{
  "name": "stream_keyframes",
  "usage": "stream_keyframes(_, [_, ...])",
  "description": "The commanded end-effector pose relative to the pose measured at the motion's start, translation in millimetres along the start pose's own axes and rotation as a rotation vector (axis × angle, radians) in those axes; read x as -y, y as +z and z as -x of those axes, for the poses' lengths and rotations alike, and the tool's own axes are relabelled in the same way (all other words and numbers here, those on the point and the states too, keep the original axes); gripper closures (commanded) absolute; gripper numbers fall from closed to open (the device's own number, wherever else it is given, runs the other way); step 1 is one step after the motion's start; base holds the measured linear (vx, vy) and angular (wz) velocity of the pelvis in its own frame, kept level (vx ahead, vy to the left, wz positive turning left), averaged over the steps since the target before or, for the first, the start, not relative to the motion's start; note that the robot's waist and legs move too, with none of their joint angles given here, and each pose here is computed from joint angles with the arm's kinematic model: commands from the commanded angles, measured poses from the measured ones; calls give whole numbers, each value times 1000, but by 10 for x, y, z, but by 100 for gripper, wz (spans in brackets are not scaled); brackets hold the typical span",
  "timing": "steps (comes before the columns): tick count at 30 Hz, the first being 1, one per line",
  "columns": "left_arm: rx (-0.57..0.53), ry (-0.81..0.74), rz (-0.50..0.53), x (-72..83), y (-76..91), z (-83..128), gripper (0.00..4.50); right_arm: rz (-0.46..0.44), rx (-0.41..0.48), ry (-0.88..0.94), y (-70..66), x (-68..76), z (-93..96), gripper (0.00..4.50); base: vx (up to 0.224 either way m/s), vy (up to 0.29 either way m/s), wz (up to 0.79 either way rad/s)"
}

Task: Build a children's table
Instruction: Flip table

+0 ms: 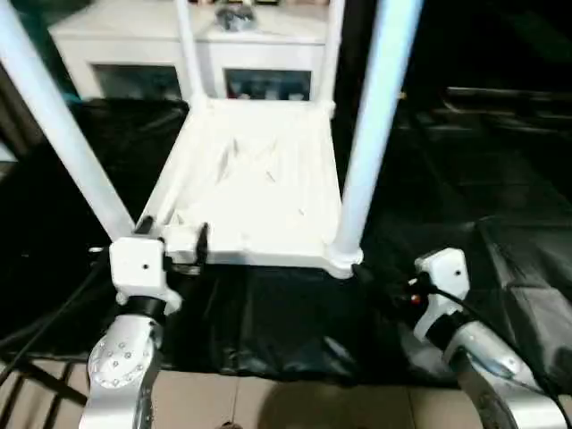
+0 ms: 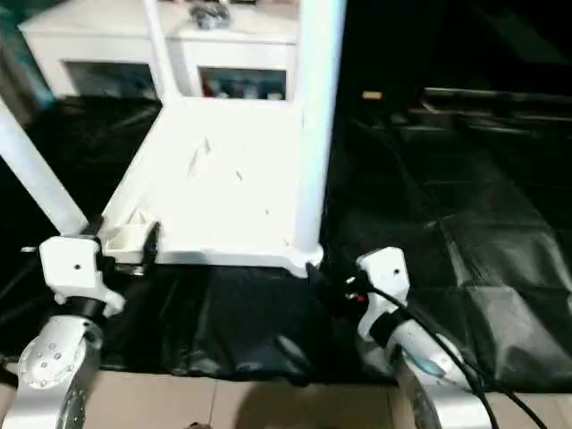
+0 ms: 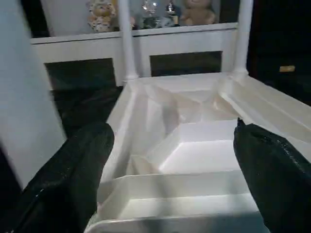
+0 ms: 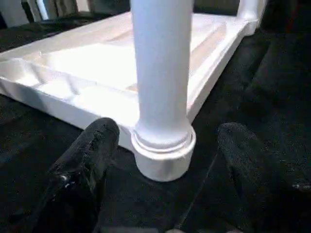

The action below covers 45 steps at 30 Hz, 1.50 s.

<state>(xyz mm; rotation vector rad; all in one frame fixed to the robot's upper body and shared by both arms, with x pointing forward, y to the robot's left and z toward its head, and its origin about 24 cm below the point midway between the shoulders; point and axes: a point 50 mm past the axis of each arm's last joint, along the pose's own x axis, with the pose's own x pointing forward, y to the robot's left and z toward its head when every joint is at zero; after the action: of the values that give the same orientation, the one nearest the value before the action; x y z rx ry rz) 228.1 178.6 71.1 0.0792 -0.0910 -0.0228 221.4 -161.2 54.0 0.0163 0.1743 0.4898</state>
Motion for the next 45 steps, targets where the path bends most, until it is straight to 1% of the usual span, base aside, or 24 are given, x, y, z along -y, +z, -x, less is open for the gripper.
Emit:
stream_keyframes(1, [17,22,-2,-6,27,21,6,8,11,13,27,59,32,80,0,0,0])
stream_keyframes(3, [-3,57,-27,-54,0,38,6,26,14,77,62,45,42,80,-37,-32,0])
stream_keyframes(4, [-34,97,-50,-100,-50,57,6,39,13,122,81,31,50,80,-100,-94,-7])
stream_keyframes(5, [-34,97,-50,-100,-50,57,6,39,13,122,81,31,50,80,-100,-94,-7])
stream_keyframes(6, [-38,136,-47,-140,-65,75,6,37,5,164,87,15,54,80,-97,-109,-12])
stream_keyframes(7, [-51,176,-24,-178,-90,94,1,29,-2,226,99,-10,62,62,-82,-87,-9])
stream_keyframes(8, [-51,176,-24,-178,-90,94,1,29,-2,226,99,-10,62,62,-82,-87,-9])
stream_keyframes(10, [-71,208,-18,-219,-115,98,0,15,-1,351,129,-67,80,52,-78,-40,-10])
stream_keyframes(14, [-70,254,3,-277,-123,68,0,9,-9,432,157,-98,40,16,-37,-9,-4])
stream_keyframes(16, [-86,282,12,-314,-153,33,0,19,-10,443,168,-96,-3,7,0,0,0])
stream_keyframes(19, [-100,292,24,-360,-184,-37,0,34,-7,447,185,-95,-65,7,0,0,0])
stream_keyframes(20, [-118,293,14,-394,-221,-98,0,39,-1,456,202,-97,-106,7,0,0,0])
stream_keyframes(21, [-118,293,14,-394,-221,-98,0,39,-1,456,202,-97,-106,7,-5,50,-15])
stream_keyframes(22, [-139,311,7,-471,-277,-193,0,47,9,471,224,-104,-167,7,0,0,0])
stream_keyframes(23, [-144,319,3,-499,-290,-220,0,49,13,474,230,-106,-185,7,0,0,0])
stream_keyframes(24, [-144,334,2,-553,-311,-276,0,21,12,492,233,-121,-213,7,0,0,0])
stream_keyframes(25, [-151,362,-3,-617,-332,-324,0,18,15,503,238,-134,-240,7,0,0,0])
stream_keyframes(26, [-152,394,-5,-687,-336,-377,0,29,19,513,246,-149,-272,7,0,0,0])
stream_keyframes(28, [-152,411,-6,-725,-333,-406,0,35,20,521,249,-159,-290,7,0,0,0])
stream_keyframes(30, [-133,457,-9,-812,-290,-474,0,20,26,554,264,-198,-328,7,0,0,0])
stream_keyframes(36, [-107,499,-11,-909,-254,-582,0,29,28,586,271,-227,-417,7,44,-13,-1])
stream_keyframes(39, [-106,528,-14,-939,-256,-597,0,35,28,597,278,-236,-449,7,0,0,0])
stream_keyframes(40, [-106,561,-6,-968,-262,-605,0,29,27,617,282,-252,-472,7,0,0,0])
stream_keyframes(45, [-108,616,-21,-962,-261,-590,0,64,34,613,289,-256,-561,7,0,0,0])
